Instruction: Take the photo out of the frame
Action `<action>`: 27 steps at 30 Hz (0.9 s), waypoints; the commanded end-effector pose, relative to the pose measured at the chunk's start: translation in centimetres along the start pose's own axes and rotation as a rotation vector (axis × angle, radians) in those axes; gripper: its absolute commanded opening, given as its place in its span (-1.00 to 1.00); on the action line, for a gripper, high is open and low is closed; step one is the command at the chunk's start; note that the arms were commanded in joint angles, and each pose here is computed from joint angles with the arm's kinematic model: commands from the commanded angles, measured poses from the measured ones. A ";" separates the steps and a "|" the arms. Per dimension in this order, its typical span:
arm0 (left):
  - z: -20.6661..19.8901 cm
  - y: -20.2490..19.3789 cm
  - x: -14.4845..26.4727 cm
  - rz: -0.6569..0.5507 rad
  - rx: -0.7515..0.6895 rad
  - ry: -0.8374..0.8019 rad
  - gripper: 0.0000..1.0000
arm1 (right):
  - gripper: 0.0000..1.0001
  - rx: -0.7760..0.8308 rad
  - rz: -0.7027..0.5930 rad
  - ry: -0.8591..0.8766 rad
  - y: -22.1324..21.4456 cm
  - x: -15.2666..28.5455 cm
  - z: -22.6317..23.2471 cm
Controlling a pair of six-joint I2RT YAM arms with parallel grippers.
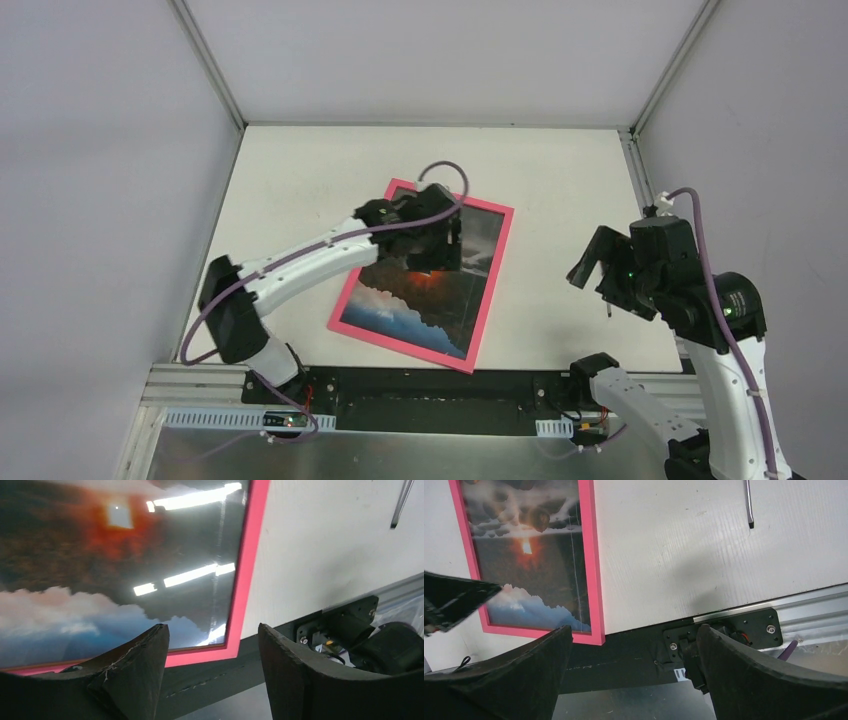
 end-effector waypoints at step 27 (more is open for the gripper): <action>-5.1 -11.0 -12.0 0.044 -0.307 0.241 0.22 | 0.98 -0.097 -0.023 -0.039 -5.4 4.9 -4.0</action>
Point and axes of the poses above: each gripper's point midway between its finger pads, its own x axis back along the fingers, its own z axis along the line the jaws close on, y = z × x, the point moved 3 cm from there along x, back along the fingers, and after that the axes turned 14 degrees about x, right-handed, at the moved point
